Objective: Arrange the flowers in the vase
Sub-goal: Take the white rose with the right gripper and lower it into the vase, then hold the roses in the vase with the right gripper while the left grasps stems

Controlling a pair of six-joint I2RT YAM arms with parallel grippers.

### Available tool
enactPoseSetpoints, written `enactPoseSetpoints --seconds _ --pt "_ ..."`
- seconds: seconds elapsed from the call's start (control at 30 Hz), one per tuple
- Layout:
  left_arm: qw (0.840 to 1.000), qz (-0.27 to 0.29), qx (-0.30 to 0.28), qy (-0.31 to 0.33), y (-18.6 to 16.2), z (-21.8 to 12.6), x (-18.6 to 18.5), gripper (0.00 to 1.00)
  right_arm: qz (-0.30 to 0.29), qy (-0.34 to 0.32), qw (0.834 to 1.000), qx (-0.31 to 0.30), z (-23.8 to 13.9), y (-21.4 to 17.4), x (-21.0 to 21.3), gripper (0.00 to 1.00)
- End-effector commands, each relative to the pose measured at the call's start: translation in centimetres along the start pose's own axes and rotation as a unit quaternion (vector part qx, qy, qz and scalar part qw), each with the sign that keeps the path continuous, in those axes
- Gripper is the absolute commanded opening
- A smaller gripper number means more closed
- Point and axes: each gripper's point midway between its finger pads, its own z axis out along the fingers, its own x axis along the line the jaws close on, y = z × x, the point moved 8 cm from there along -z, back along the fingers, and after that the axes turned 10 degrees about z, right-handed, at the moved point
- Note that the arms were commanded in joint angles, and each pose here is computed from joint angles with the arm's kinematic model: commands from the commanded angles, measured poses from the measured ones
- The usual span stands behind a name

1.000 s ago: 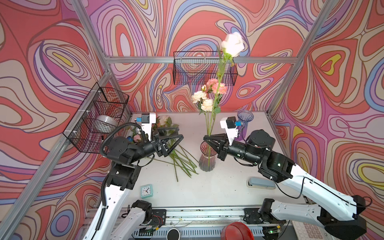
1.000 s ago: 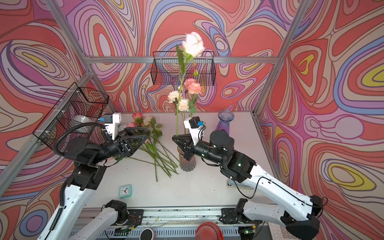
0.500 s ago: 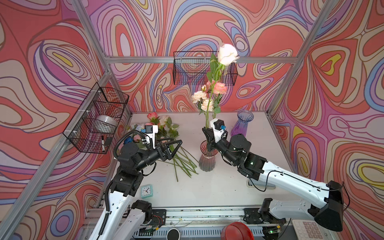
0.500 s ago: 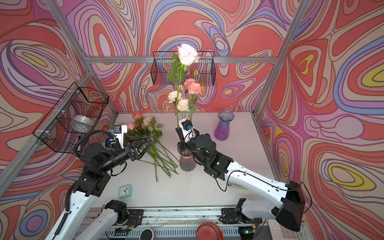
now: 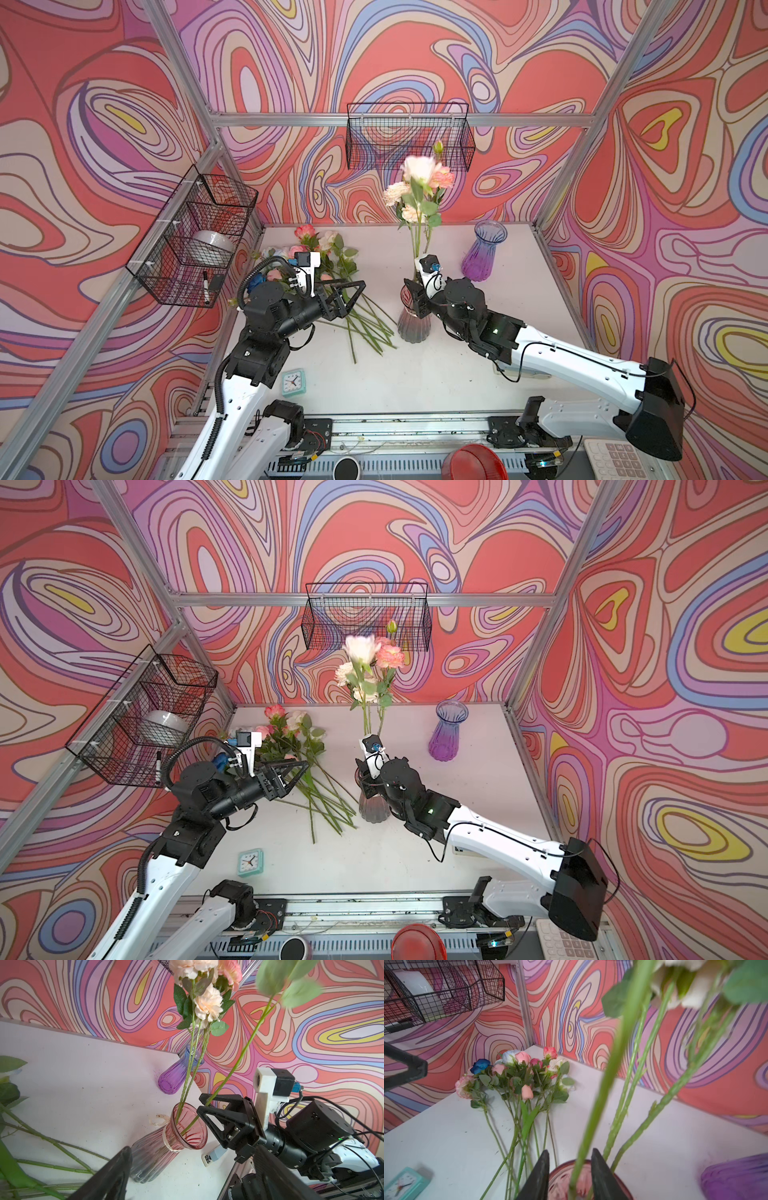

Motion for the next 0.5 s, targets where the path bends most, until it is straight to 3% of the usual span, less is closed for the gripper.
enactPoseSetpoints --seconds 0.0,0.23,0.47 --pt "1.000 0.001 0.013 0.026 0.0 -0.1 0.3 0.93 0.026 -0.005 1.000 0.015 -1.1 0.7 -0.3 0.47" --pt "0.994 -0.025 0.038 0.095 -0.7 0.0 1.9 0.93 0.064 0.018 0.998 0.016 -3.2 1.8 -0.2 0.57" --pt "0.976 -0.069 0.086 0.186 -2.6 1.2 5.3 0.91 0.084 0.065 0.994 0.005 -5.7 2.6 -0.1 0.58"
